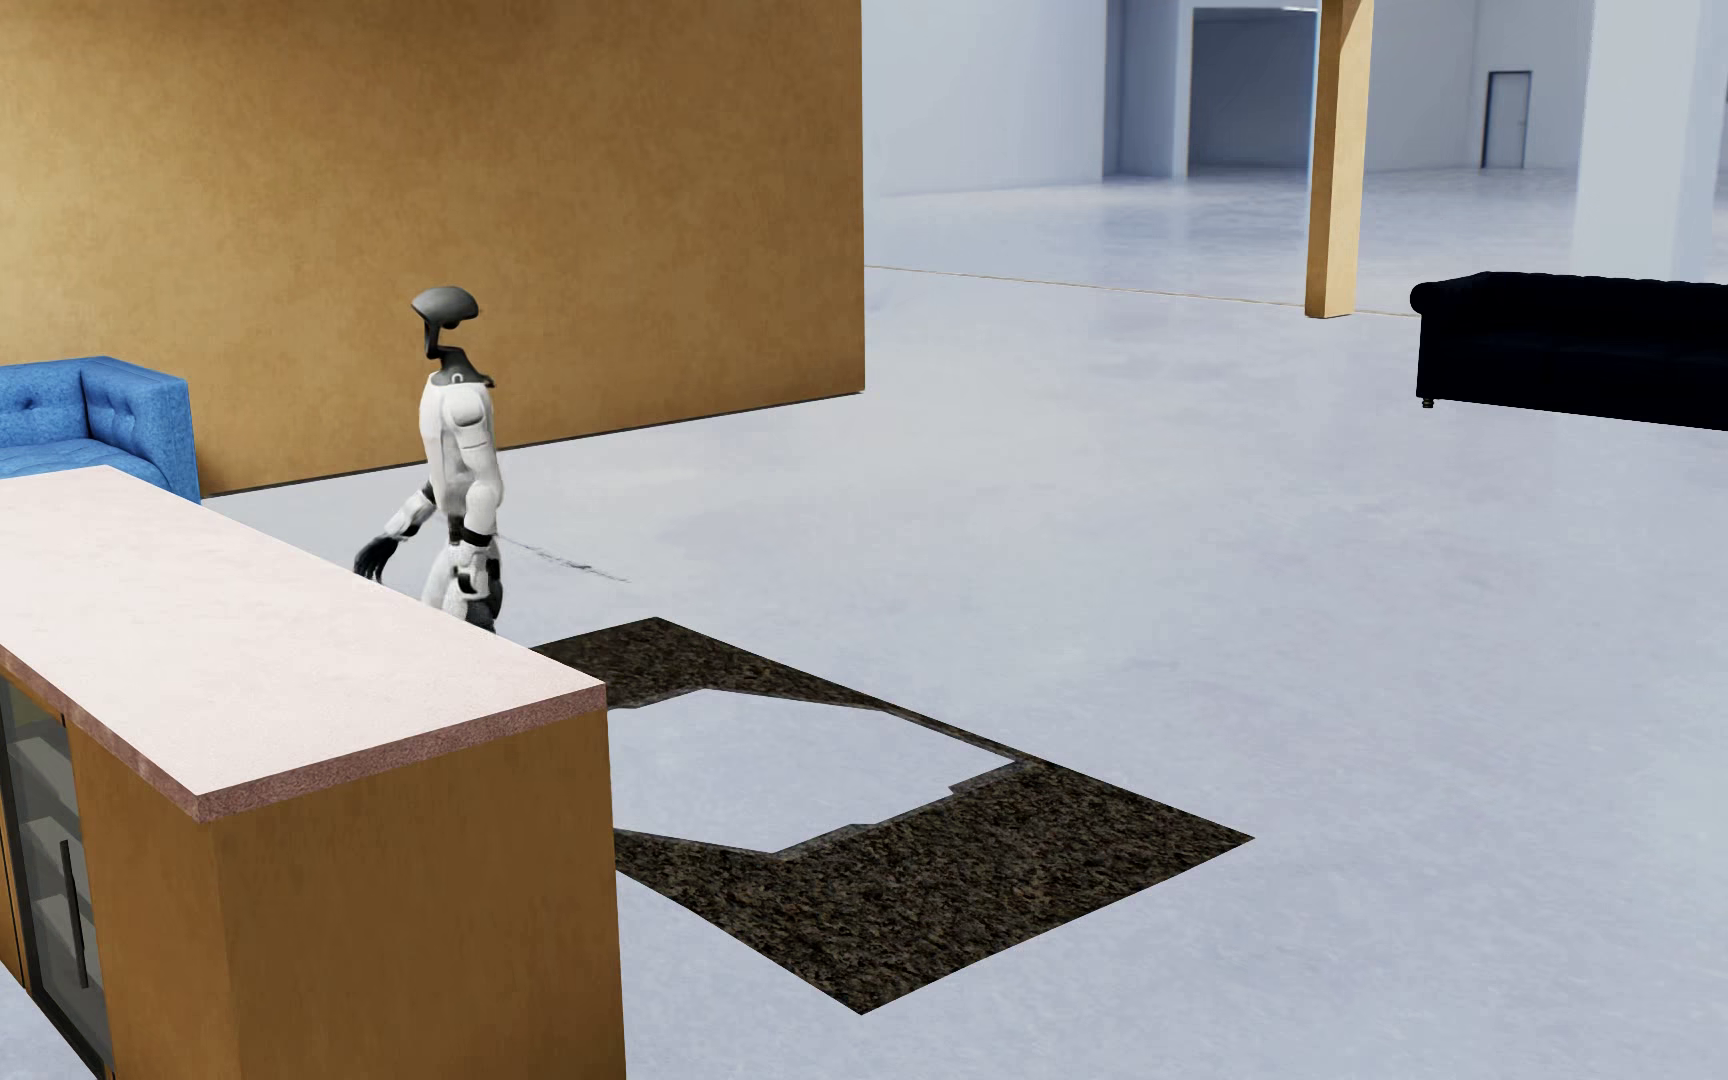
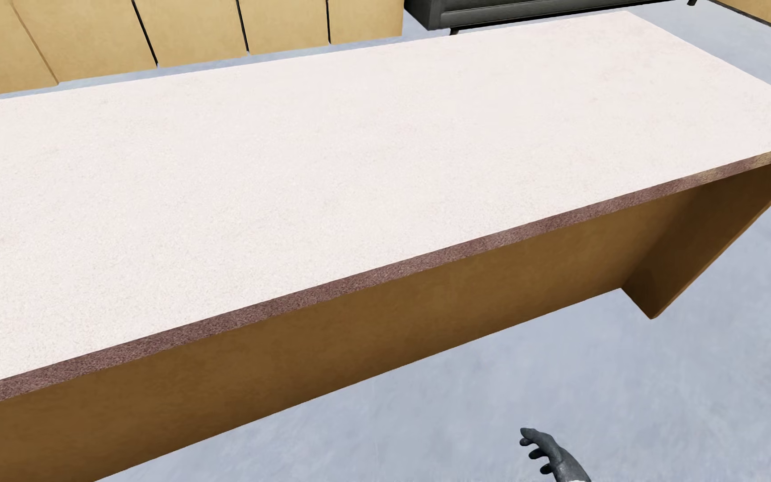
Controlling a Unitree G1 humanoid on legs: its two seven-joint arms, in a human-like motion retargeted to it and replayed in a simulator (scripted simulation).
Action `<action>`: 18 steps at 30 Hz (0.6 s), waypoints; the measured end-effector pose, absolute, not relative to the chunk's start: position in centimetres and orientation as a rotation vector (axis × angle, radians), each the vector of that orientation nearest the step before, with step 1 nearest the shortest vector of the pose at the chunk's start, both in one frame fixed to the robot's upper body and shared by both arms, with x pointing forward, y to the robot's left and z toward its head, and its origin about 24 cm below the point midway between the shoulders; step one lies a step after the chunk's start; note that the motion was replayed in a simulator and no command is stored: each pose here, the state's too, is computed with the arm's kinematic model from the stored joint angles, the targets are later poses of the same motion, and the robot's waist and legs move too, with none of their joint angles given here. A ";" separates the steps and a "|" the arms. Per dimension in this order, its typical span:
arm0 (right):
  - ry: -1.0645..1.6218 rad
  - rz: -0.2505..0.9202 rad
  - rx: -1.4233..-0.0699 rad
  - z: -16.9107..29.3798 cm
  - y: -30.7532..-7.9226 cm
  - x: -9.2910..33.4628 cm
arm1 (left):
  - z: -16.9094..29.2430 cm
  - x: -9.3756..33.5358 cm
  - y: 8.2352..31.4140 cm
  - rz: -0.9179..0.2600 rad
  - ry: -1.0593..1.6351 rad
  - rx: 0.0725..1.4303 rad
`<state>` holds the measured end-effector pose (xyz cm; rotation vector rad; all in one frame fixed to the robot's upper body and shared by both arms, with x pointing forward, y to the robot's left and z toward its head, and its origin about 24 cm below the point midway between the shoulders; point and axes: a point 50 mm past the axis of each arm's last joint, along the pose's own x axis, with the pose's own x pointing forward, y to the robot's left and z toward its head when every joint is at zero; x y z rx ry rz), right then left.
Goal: Approach the counter
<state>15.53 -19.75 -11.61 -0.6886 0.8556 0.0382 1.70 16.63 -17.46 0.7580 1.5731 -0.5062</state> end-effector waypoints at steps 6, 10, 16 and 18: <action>1.229 0.017 -0.601 -15.2 -20.5 8.9 | -17.1 1.7 17.3 -0.445 1.503 0.767; 1.462 -0.001 -0.509 -16.5 -20.7 4.3 | -16.2 8.3 18.2 -0.402 1.311 0.886; 1.331 -0.025 -0.540 -15.8 -21.2 6.0 | -12.9 16.7 17.2 -0.290 0.939 0.962; 1.256 -0.038 -0.576 -15.1 -21.6 7.6 | -12.3 17.7 16.8 -0.301 0.886 0.982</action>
